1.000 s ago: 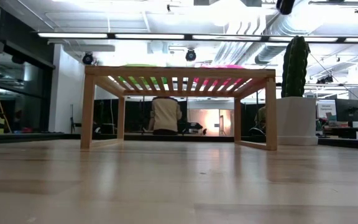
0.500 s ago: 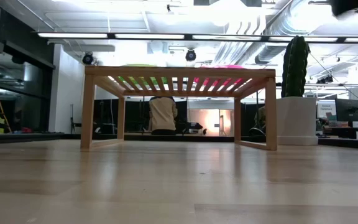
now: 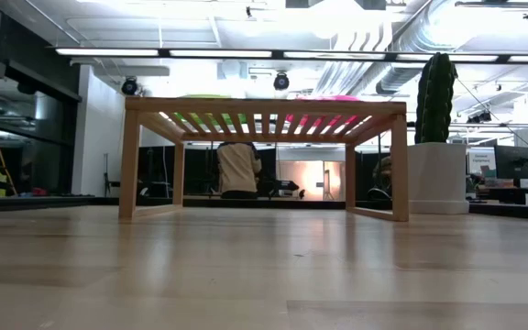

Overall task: Place and stack plates onto a shelf
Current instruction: Stack the green transparent plate on top of the stacked green transparent plates

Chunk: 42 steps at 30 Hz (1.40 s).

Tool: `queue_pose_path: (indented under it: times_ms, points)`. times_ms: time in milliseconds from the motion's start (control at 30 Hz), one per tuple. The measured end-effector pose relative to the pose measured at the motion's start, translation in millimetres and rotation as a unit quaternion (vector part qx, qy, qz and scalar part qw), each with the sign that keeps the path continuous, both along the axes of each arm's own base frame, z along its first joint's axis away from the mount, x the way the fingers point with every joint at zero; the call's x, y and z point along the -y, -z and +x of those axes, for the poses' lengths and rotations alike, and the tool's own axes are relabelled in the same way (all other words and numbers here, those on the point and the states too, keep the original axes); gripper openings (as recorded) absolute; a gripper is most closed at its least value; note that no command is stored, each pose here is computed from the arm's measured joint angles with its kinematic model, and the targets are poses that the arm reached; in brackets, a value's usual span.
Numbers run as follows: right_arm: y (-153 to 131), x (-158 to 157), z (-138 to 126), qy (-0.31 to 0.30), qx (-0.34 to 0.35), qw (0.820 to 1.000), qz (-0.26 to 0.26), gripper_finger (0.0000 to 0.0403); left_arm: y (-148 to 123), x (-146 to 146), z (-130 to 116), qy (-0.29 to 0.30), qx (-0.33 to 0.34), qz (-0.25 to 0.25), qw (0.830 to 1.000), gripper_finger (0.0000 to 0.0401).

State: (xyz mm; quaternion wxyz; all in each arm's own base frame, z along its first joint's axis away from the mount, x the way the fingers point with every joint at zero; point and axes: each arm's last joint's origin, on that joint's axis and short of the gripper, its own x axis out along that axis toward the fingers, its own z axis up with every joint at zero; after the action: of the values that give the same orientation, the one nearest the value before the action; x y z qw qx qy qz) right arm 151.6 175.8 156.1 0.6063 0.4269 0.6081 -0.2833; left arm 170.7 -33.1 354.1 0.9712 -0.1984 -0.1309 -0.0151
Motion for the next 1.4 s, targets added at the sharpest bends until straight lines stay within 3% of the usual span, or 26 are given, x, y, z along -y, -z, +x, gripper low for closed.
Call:
queue_pose_path:
  times_ms: [300, 400, 500, 633, 700, 1000, 1233, 1300, 1400]
  points:
    - [22, -6, 5, -0.007, -0.032, 0.999, -0.021, 0.0243, 0, 0, 0, 0.000, 0.000, 0.000, 1.000, 0.0162]
    - [24, -6, 5, -0.017, -0.034, 0.999, -0.023, 0.0227, 0, 0, 0, 0.000, 0.000, 0.000, 1.000, 0.0162]
    - [24, -5, 4, -0.018, -0.047, 0.998, -0.025, 0.0173, 0, 0, 0, 0.000, 0.000, 0.000, 1.000, 0.0162]
    - [21, -3, 2, -0.018, -0.050, 0.998, -0.025, 0.0043, 0, 0, 0, 0.000, 0.000, 0.000, 1.000, 0.0162]
    - [17, -4, 3, -0.023, -0.029, 0.999, -0.017, 0.0015, 0, 0, 0, -0.001, 0.000, 0.000, 1.000, 0.0162]
    - [-20, 2, 8, -0.074, 0.105, 0.991, 0.028, 0.0004, 0, -2, 0, -0.032, -0.003, 0.010, 0.999, 0.0162]
    - [-49, 7, 36, -0.092, 0.278, 0.953, 0.072, 0.0000, 0, -2, 0, -0.032, -0.003, 0.010, 0.999, 0.0162]
    - [-51, 12, 44, -0.091, 0.296, 0.949, 0.067, 0.0000, 0, -2, 0, -0.032, -0.003, 0.010, 0.999, 0.0162]
    - [-45, 22, 49, -0.072, 0.275, 0.958, 0.046, 0.0001, 0, -2, 0, -0.032, -0.003, 0.010, 0.999, 0.0162]
